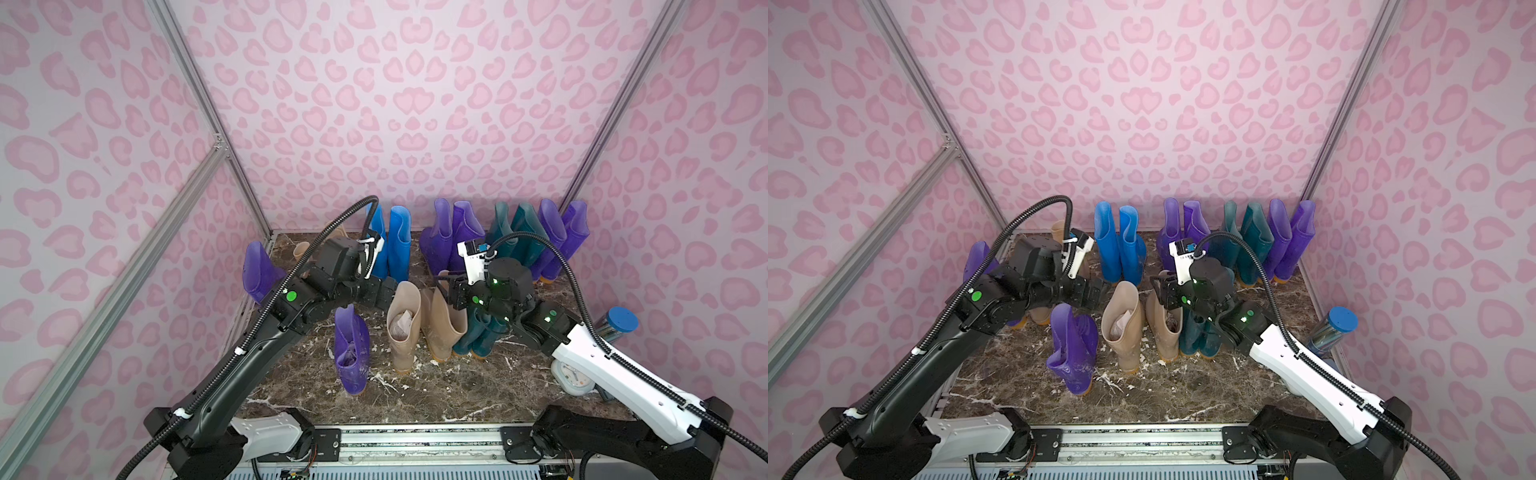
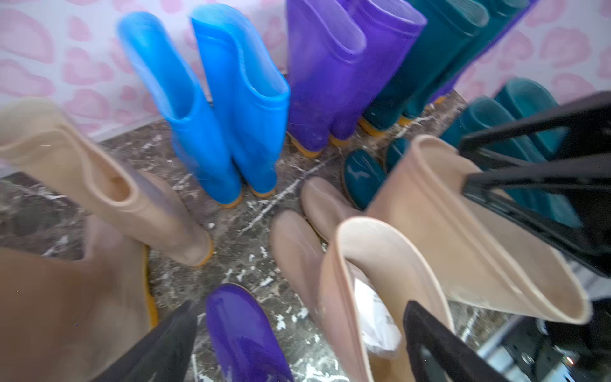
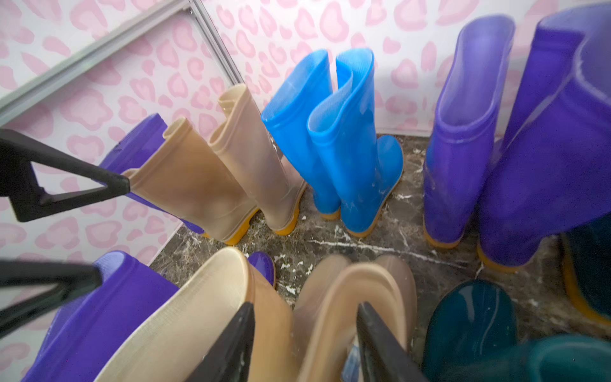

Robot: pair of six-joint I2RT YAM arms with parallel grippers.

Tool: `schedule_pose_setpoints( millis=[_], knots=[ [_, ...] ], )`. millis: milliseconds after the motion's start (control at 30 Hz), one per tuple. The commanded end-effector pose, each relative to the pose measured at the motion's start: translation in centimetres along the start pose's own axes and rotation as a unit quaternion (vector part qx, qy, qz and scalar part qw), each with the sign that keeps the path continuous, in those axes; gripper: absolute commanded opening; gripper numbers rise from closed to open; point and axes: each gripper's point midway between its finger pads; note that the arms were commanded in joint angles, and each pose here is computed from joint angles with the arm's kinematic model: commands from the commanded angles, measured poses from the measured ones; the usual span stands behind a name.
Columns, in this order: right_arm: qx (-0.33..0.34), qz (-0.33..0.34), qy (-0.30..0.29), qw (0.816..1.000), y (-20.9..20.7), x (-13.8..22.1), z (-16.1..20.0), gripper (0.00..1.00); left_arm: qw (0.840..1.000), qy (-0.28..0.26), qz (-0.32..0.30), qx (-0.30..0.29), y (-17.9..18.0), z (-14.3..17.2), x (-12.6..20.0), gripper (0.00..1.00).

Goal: Match and arrange rain boots in pairs
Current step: Pair a pair of rain boots at the center of the board, then adjust the rain boot at the center of the board.

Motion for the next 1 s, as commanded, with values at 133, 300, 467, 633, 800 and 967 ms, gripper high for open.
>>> schedule_pose_setpoints(
  millis=[133, 300, 467, 633, 800, 967],
  knots=[
    [0.030, 0.009, -0.023, 0.999, 0.0, 0.1, -1.5, 0.52, 0.996, 0.011, -0.043, 0.074, 6.2, -1.6, -2.5, 0.97],
    [0.034, 0.010, -0.030, 0.999, -0.4, 0.3, -1.6, 0.56, 0.988, 0.052, -0.064, 0.133, 10.3, -1.7, -7.7, 0.92],
    [0.027, 0.002, -0.037, 0.999, -0.9, 0.8, -1.2, 0.57, 0.979, 0.079, -0.102, 0.161, 14.1, -2.0, -11.9, 0.84],
    [0.020, 0.000, -0.046, 0.999, -1.8, 1.4, -1.1, 0.57, 0.976, 0.114, -0.110, 0.150, 15.8, -2.0, -15.5, 0.52],
    [0.013, -0.001, -0.054, 0.998, -2.7, 1.6, -1.1, 0.56, 0.980, 0.130, -0.098, 0.112, 16.3, -2.6, -17.3, 0.02],
    [0.007, 0.003, -0.054, 0.999, -3.9, 1.5, -0.8, 0.55, 0.991, 0.081, -0.082, 0.073, 16.1, -5.4, -17.4, 0.02]
  ],
)
Point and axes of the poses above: each gripper's point midway between its finger pads, its own x axis back along the fingers, its own y axis along the line the jaws close on, z = x × y, and after that the axes turned 4 degrees about -x, right-handed
